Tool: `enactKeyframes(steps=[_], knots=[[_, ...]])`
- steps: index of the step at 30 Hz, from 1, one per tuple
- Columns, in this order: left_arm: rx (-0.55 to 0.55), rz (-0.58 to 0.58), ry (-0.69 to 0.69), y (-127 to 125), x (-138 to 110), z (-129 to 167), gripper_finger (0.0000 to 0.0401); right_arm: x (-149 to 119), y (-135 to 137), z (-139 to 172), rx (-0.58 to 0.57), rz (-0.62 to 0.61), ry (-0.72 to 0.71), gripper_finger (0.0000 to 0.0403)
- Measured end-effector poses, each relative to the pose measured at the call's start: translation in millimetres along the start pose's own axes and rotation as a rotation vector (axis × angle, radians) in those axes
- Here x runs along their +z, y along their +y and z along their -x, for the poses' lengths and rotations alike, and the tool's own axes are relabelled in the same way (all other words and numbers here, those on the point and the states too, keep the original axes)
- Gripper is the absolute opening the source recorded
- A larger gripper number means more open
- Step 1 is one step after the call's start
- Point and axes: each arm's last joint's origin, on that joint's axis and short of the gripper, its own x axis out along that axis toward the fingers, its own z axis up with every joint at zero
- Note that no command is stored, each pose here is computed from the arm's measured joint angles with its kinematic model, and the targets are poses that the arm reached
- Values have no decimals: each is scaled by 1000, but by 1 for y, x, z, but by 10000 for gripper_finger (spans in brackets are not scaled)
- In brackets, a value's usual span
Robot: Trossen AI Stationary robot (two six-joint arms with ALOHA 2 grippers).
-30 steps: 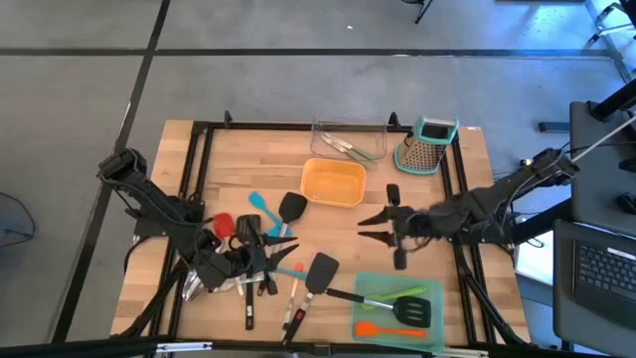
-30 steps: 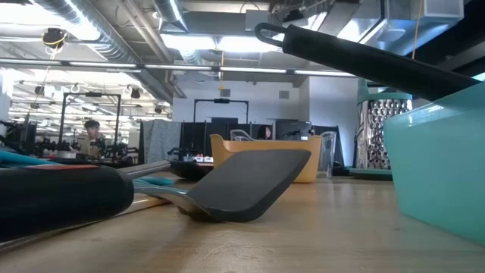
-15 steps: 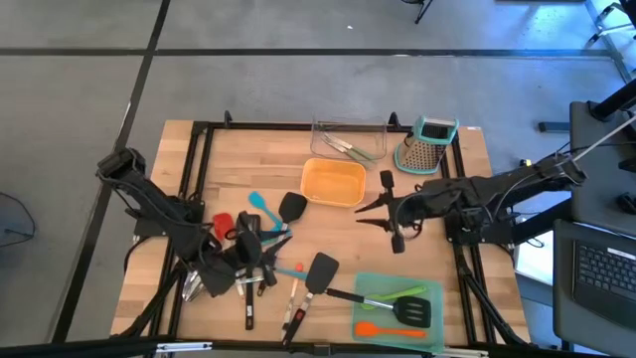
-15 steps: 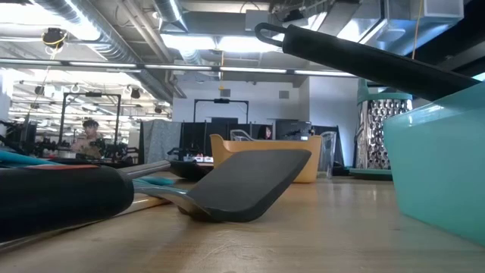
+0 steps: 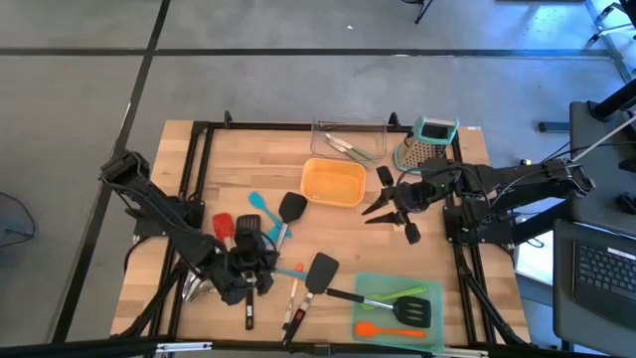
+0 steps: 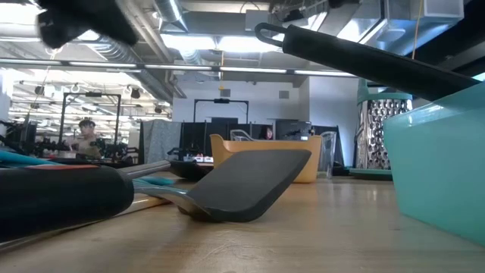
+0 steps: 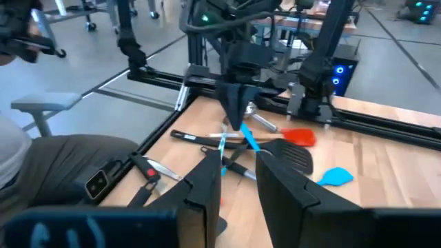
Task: Pick & Place Kitchen Items
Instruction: Put the silver scoop into the yellow bin
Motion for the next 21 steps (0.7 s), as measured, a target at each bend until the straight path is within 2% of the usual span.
enactKeyframes(steps=[3, 7, 15, 18, 21], knots=[[31, 55, 69, 5, -9, 5, 3, -1, 0, 0, 4, 3, 13, 94], [95, 105, 230, 13, -24, 17, 2, -4, 1, 0, 7, 0, 37, 94], [353, 191, 543, 23, -29, 59, 3, -4, 1, 0, 7, 1, 39, 94], [384, 238, 658, 22, -35, 66, 4, -4, 1, 0, 7, 0, 43, 94], [409, 237, 716, 20, -42, 67, 5, -4, 1, 0, 7, 3, 45, 94]])
